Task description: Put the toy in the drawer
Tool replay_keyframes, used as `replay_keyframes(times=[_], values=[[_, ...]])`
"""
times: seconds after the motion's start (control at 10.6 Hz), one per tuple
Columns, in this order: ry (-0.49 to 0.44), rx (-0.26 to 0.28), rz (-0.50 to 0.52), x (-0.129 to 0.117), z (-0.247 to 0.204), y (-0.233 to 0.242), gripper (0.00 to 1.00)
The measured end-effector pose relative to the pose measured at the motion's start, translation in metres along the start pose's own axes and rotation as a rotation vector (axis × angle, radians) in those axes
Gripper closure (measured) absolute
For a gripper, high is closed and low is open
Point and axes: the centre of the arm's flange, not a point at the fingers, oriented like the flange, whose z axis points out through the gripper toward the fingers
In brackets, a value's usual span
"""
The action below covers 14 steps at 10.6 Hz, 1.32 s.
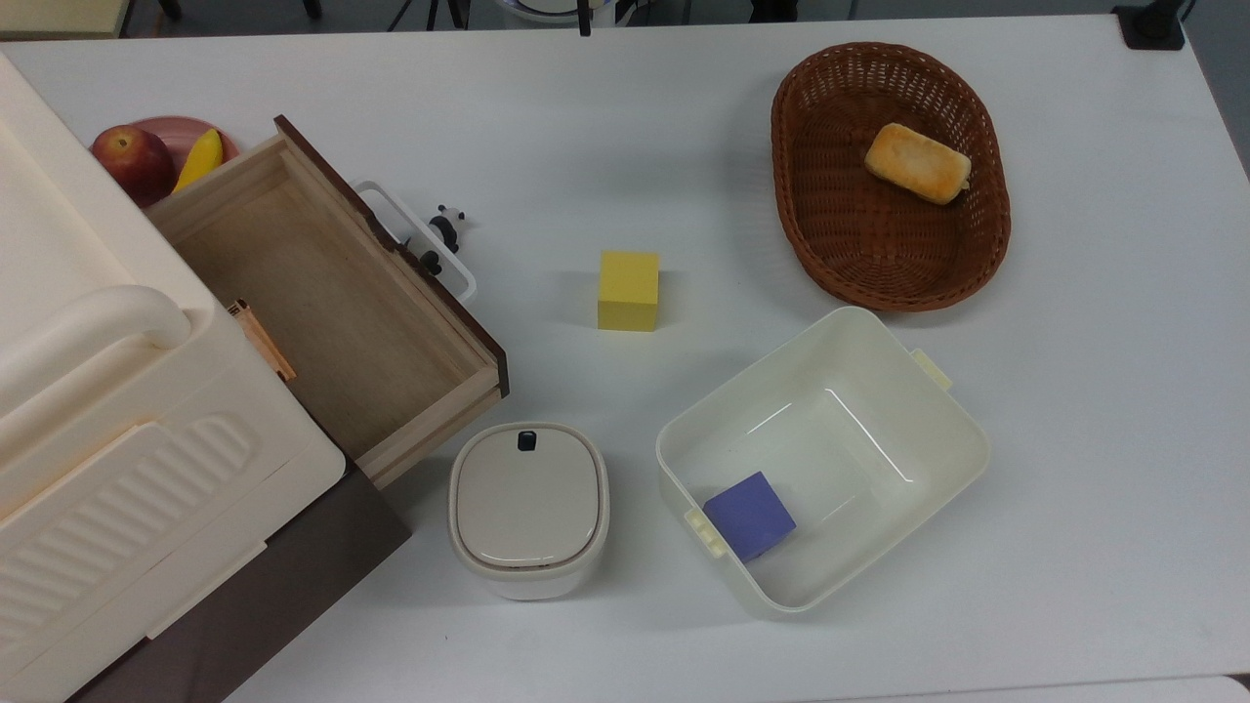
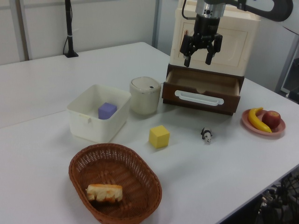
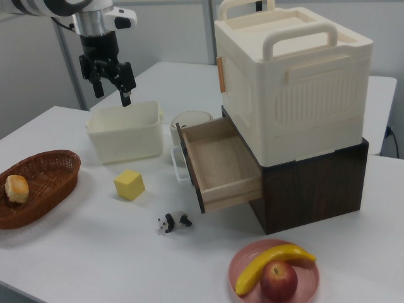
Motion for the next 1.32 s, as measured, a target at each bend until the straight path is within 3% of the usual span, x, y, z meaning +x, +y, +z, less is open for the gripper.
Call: replay_keyframes(times=[0.76,1.04,1.14,1.32], values=[[0.025,0.005,0.011,0.003,-0.002,0.006,0.0],[-0.017,0.002,0.018,-0.007,0.015,0.009,0.0],[-0.014,0.003,0.068,-0.013,0.023,0.009,0.0],[0.002,0.002,0.288,-0.024,0.058,0.008,0.0]])
